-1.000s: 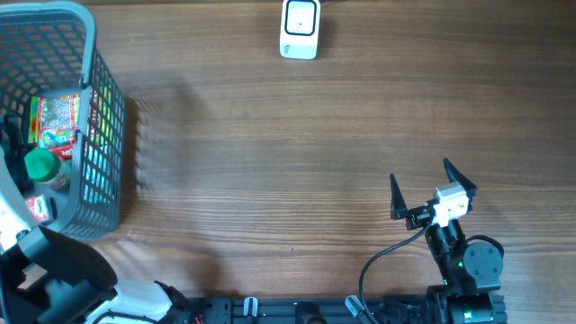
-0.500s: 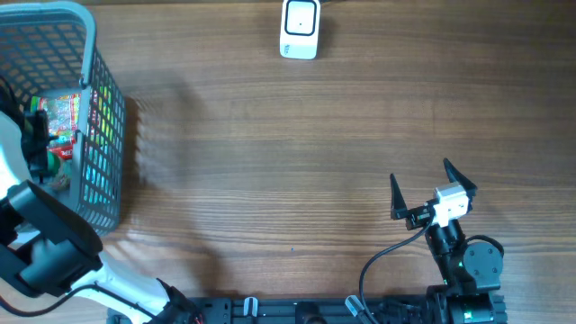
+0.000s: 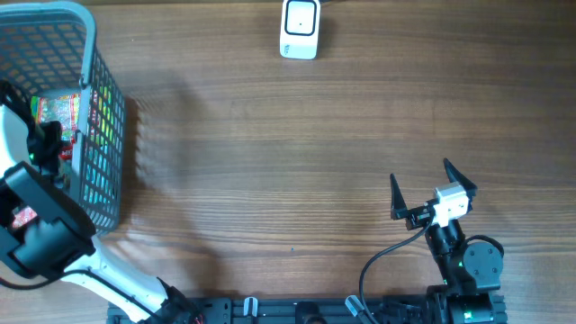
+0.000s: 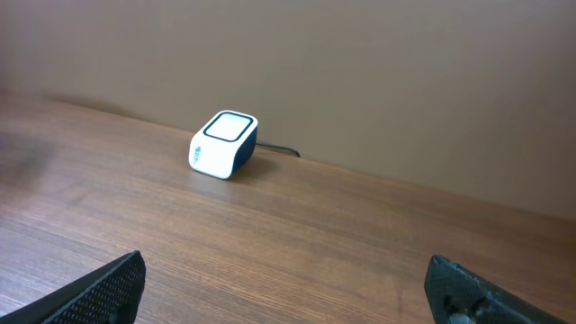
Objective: Scan the item barcode
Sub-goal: 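Reach the left gripper into the basket and grasp the green-lidded jar, then carry the jar with the left gripper and set it on the table center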
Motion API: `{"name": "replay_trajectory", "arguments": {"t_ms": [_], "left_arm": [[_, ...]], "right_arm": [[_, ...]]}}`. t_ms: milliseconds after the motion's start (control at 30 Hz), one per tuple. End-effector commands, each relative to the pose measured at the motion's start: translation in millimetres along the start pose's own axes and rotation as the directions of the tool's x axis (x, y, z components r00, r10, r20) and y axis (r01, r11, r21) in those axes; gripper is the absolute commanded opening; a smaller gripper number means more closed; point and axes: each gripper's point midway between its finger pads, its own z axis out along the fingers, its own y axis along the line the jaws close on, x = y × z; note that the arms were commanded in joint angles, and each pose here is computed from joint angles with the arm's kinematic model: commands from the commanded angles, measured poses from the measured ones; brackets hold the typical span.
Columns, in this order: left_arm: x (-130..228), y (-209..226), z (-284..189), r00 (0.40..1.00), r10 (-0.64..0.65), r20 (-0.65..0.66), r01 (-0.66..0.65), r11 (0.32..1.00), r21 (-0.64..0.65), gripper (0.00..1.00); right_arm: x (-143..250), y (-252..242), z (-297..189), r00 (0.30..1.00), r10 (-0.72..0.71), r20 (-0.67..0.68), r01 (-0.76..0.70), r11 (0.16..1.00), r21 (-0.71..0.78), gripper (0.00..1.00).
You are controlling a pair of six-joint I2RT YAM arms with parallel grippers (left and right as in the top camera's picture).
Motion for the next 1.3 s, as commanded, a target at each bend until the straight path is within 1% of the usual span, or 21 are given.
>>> {"name": "replay_trajectory", "arguments": {"t_ms": [0, 33, 67, 133, 167, 200, 467, 600, 700, 800, 967, 1067, 1133, 1267], "left_arm": [[-2.8, -3.1, 9.0, 1.0, 0.011, 0.011, -0.011, 1.0, -0.01, 1.0], [-3.5, -4.0, 9.1, 1.0, 0.01, 0.013, -0.01, 1.0, -0.006, 0.98], [-3.7, -4.4, 9.0, 1.0, 0.009, 0.014, -0.009, 1.0, -0.004, 0.94], [-3.5, -3.1, 9.0, 1.0, 0.011, 0.014, -0.01, 1.0, -0.01, 0.69], [-3.4, -2.4, 9.0, 1.0, 0.011, 0.014, -0.011, 1.0, -0.013, 0.63], [-4.3, -1.4, 9.0, 1.0, 0.012, 0.019, -0.011, 1.0, -0.018, 0.61], [-3.2, 10.3, 3.7, 1.0, 0.022, 0.018, -0.021, 0.998, -0.06, 0.61], [-9.5, 9.4, -20.6, 0.999, 0.013, 0.036, -0.012, 1.0, -0.026, 0.61], [-21.4, 6.1, -64.6, 0.998, 0.005, 0.066, -0.007, 0.999, 0.034, 0.63], [-28.2, 2.3, -117.2, 0.996, 0.011, 0.088, -0.022, 0.992, 0.126, 0.65], [-28.7, 5.9, -203.5, 0.987, 0.01, 0.158, -0.057, 0.955, 0.291, 0.66], [-13.1, 9.2, -247.1, 0.984, 0.023, 0.178, -0.093, 0.913, 0.398, 0.66], [3.7, 12.5, -274.8, 0.982, 0.044, 0.183, -0.127, 0.873, 0.471, 0.66], [48.5, 23.6, -329.7, 0.967, 0.12, 0.225, -0.234, 0.768, 0.596, 0.66]], "right_arm": [[-1.1, -2.1, -0.2, 1.0, -0.012, 0.005, 0.012, 1.0, 0.014, 1.0], [-1.1, -2.1, -0.2, 1.0, -0.012, 0.005, 0.012, 1.0, 0.014, 1.0], [-1.1, -2.1, -0.2, 1.0, -0.012, 0.005, 0.012, 1.0, 0.014, 1.0], [-1.1, -2.1, -0.2, 1.0, -0.012, 0.005, 0.012, 1.0, 0.014, 1.0], [-1.1, -2.1, -0.2, 1.0, -0.012, 0.005, 0.012, 1.0, 0.014, 1.0], [-1.1, -2.1, -0.2, 1.0, -0.012, 0.005, 0.012, 1.0, 0.014, 1.0], [-1.1, -2.1, -0.2, 1.0, -0.012, 0.005, 0.012, 1.0, 0.014, 1.0], [-1.1, -2.1, -0.2, 1.0, -0.012, 0.005, 0.012, 1.0, 0.014, 1.0], [-1.1, -2.1, -0.2, 1.0, -0.012, 0.005, 0.012, 1.0, 0.014, 1.0], [-1.1, -2.1, -0.2, 1.0, -0.012, 0.005, 0.012, 1.0, 0.014, 1.0], [-1.2, -2.1, -0.2, 1.0, -0.012, 0.005, 0.012, 1.0, 0.014, 1.0], [-1.1, -2.1, -0.2, 1.0, -0.012, 0.005, 0.012, 1.0, 0.014, 1.0], [-1.1, -2.1, -0.2, 1.0, -0.012, 0.005, 0.012, 1.0, 0.014, 1.0], [-1.1, -2.1, -0.2, 1.0, -0.012, 0.005, 0.012, 1.0, 0.014, 1.0]]}}
